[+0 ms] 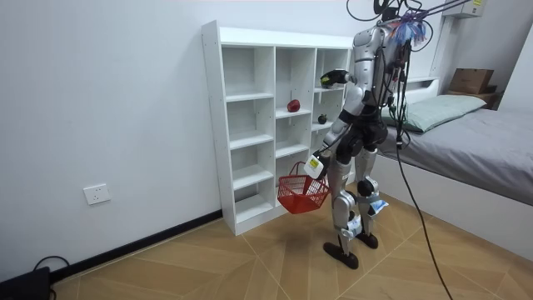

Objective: Collect fruits from the closet

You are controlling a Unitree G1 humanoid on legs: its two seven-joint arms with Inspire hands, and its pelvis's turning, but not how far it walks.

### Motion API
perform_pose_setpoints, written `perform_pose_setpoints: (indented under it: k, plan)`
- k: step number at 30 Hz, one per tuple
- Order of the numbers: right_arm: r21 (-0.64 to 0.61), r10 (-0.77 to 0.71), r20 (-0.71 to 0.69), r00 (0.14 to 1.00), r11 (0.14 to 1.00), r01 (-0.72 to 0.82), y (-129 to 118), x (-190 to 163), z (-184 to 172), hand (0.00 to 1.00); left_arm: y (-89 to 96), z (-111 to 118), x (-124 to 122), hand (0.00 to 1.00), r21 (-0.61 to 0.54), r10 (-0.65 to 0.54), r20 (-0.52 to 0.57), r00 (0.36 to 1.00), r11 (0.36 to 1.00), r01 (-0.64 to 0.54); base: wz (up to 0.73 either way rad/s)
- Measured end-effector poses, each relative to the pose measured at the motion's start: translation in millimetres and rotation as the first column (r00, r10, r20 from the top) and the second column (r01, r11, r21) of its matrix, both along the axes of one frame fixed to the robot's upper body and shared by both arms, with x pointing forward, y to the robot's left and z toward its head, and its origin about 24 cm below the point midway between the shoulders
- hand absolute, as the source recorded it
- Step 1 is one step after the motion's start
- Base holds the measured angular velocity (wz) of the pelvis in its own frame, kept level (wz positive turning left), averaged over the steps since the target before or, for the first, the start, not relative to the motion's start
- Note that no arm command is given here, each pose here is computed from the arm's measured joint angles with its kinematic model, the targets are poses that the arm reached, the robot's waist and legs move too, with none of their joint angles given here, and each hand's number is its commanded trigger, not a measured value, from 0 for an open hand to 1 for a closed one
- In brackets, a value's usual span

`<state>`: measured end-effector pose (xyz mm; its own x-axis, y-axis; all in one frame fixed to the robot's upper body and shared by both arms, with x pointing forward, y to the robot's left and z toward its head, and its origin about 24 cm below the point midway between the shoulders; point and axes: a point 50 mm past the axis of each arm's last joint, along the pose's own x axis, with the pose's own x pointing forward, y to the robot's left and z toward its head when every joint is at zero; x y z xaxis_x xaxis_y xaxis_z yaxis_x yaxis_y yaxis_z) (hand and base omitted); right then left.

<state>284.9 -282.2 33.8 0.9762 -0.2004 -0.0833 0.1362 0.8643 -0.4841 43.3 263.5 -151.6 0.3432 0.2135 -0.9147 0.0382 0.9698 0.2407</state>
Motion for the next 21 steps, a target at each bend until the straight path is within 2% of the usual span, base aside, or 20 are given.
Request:
perform_pose_setpoints:
  k: [21]
  plan:
    - [-0.011, 0.024, 0.003, 1.0, 1.0, -0.024, 5.3, 2.4, 2.3, 1.0, 0.1, 0.2, 1.1, 1.0, 0.003, -0.015, -0.002, 1.0, 1.0, 0.015, 0.0]
